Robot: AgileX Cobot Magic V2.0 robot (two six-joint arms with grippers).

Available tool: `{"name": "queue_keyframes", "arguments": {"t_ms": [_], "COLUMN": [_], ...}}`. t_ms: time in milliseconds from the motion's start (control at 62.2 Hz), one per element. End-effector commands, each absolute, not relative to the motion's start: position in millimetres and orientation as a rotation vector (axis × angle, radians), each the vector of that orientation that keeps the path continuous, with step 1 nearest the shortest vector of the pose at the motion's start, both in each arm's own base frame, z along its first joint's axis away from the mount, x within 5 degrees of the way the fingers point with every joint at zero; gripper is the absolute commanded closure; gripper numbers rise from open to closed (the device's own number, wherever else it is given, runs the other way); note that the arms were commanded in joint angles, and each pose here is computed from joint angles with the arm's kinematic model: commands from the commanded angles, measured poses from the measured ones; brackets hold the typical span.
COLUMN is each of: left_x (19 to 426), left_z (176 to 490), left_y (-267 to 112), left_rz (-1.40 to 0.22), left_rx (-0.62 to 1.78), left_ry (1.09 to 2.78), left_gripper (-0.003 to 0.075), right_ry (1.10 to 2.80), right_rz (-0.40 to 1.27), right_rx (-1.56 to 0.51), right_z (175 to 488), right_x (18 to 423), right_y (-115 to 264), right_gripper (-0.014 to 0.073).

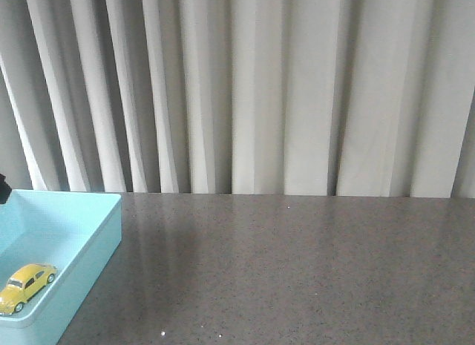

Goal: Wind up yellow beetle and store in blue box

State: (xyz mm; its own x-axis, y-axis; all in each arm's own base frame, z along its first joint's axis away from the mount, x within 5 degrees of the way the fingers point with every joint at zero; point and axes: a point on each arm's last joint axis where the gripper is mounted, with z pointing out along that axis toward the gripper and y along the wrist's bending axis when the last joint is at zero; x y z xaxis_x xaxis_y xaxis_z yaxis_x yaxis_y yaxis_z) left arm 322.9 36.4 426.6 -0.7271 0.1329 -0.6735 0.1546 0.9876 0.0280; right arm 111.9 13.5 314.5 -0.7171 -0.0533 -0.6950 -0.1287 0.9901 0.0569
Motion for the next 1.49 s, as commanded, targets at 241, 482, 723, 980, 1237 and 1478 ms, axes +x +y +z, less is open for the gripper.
{"name": "queue_keyframes", "arguments": {"t_ms": [241, 482, 723, 980, 1237, 1478], "left_x": [252, 216, 168, 81, 54, 68], "left_z": [488, 500, 465, 407, 347, 313], "left_y": [20, 10, -10, -20, -8, -10], "left_rz": [-0.074, -0.111, -0.054, -0.025, -0.061, -0.057], "left_rx": [0.168, 0.179, 0.244, 0.441, 0.222, 0.217], "left_ry": [2.232, 2.162, 2.012, 1.932, 1.960, 1.957], "left_gripper": [0.0218, 0.0218, 0.0218, 0.0218, 0.0218, 0.0218], "right_ry": [2.300, 2.300, 2.300, 2.300, 2.293, 2.305], "right_rz": [0.131, 0.131, 0.131, 0.131, 0.131, 0.133], "right_rx": [-0.117, -0.117, -0.117, -0.117, -0.116, -0.117], "right_z": [325, 325, 325, 325, 325, 325], "right_x": [115, 115, 115, 115, 116, 115], "right_y": [14, 14, 14, 14, 14, 14], "right_gripper": [0.0083, 0.0083, 0.0083, 0.0083, 0.0083, 0.0083]}}
